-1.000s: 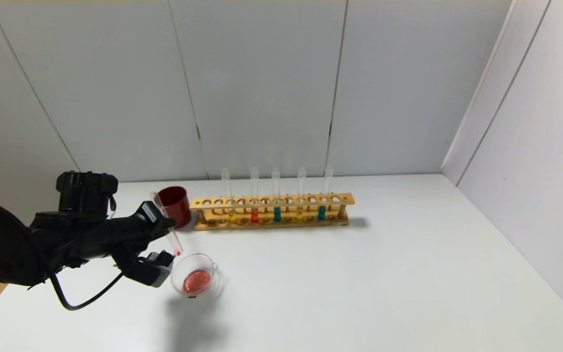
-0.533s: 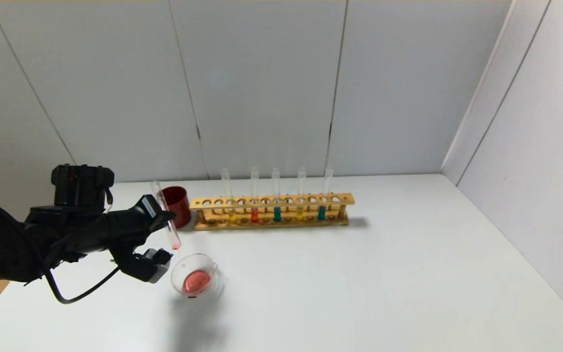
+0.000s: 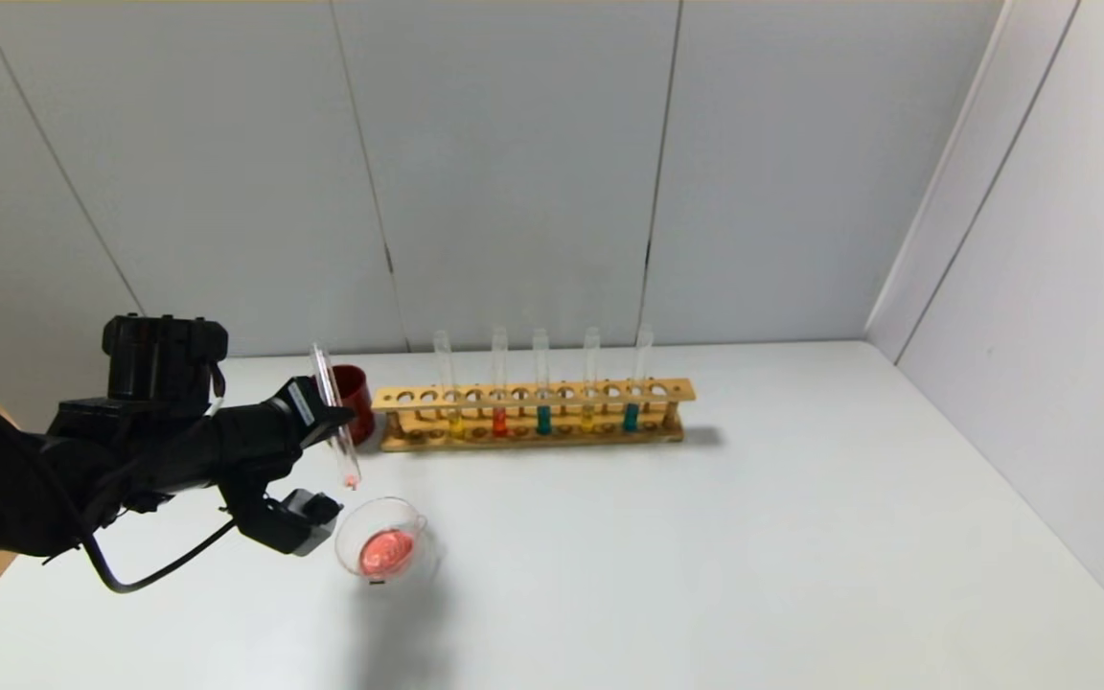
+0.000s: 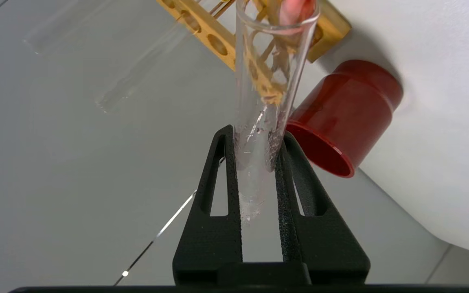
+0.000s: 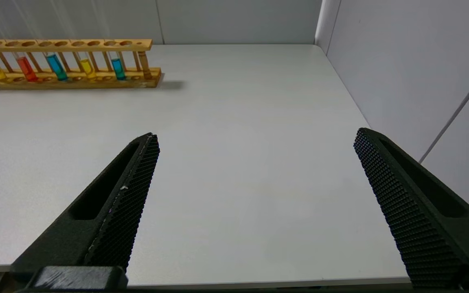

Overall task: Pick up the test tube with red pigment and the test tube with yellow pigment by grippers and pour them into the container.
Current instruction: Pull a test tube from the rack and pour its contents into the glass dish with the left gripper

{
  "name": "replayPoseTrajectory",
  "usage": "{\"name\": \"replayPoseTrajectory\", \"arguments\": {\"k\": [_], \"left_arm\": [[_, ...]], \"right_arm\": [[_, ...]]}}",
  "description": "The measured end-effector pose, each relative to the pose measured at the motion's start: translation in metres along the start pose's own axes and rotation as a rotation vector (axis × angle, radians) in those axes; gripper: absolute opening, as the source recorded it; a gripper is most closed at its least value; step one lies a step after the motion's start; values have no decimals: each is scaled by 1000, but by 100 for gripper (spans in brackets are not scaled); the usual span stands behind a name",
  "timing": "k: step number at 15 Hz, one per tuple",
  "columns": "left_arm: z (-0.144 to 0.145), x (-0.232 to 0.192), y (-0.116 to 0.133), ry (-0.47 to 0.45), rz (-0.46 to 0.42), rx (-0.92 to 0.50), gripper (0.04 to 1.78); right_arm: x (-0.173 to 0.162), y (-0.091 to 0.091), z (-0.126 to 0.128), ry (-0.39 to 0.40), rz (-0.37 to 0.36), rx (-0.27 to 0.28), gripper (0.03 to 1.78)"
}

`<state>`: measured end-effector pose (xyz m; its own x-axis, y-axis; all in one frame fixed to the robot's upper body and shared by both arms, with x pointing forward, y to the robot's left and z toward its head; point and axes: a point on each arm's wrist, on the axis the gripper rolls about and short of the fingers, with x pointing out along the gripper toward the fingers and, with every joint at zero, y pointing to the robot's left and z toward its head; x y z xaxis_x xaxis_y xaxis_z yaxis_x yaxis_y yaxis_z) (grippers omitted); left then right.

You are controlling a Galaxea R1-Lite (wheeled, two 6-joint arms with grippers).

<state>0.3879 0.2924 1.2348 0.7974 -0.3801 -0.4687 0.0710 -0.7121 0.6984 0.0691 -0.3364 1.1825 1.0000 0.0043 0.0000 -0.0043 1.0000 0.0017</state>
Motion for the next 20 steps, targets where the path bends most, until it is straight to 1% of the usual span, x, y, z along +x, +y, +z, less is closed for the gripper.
{"name": "replayPoseTrajectory", "arguments": {"k": [13, 20], "left_arm": [[-2, -5, 7, 21, 23, 116, 30], [0, -5, 9, 17, 29, 127, 30]], "right_arm": [[0, 0, 0, 0, 0, 0, 175], [0, 0, 0, 0, 0, 0, 175]]}}
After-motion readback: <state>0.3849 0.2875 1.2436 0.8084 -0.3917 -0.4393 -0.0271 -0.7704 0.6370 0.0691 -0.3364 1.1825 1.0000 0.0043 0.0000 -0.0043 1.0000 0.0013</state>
